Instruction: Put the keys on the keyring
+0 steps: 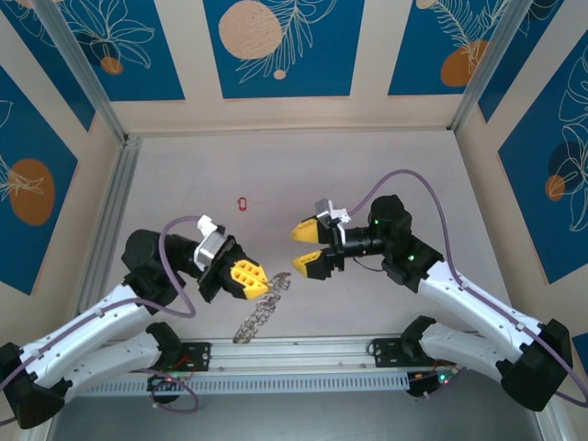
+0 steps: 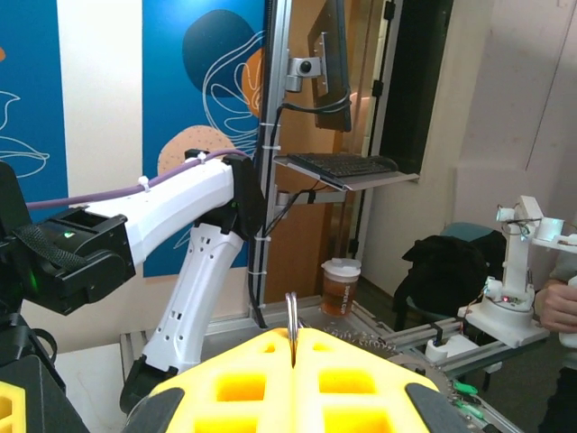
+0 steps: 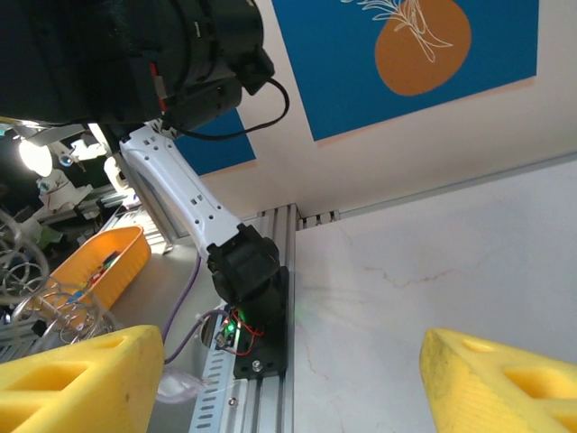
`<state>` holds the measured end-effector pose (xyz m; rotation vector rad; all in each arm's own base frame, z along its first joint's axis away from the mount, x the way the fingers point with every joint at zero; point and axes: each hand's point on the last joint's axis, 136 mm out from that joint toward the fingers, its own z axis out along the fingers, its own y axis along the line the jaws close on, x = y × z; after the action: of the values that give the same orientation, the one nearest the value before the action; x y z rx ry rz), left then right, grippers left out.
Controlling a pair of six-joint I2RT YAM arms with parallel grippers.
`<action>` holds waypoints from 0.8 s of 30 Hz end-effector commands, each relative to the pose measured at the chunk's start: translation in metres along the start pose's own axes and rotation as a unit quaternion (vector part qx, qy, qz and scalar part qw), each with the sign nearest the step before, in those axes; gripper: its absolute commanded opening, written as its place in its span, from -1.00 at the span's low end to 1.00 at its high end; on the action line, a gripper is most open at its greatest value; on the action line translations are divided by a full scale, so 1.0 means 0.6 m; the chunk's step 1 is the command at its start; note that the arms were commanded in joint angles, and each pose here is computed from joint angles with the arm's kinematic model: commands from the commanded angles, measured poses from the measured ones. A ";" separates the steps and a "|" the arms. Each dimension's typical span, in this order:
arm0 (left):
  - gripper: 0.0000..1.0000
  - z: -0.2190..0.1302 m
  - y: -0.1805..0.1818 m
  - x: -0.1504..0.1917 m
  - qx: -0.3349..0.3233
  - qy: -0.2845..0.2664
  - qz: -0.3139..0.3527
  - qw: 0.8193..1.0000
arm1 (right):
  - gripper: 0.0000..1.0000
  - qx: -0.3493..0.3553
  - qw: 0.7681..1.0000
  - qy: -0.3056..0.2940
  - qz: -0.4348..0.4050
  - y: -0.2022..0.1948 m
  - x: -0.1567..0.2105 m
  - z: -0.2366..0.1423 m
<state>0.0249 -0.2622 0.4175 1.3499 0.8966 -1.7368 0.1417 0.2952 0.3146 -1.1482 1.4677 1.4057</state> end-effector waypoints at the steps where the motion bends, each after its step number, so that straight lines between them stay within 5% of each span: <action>1: -1.00 0.004 -0.043 -0.048 0.038 -0.013 0.058 0.998 | 0.49 -0.021 1.000 -0.002 -0.014 0.002 0.006 0.003; 24: -1.00 0.013 -0.037 -0.076 0.061 -0.029 0.063 0.996 | 0.35 0.004 0.995 -0.061 -0.079 0.026 -0.046 -0.030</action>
<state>0.0204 -0.2629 0.4432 1.3991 0.7928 -1.7758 0.1403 0.2879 0.3271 -1.1522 1.3480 1.3850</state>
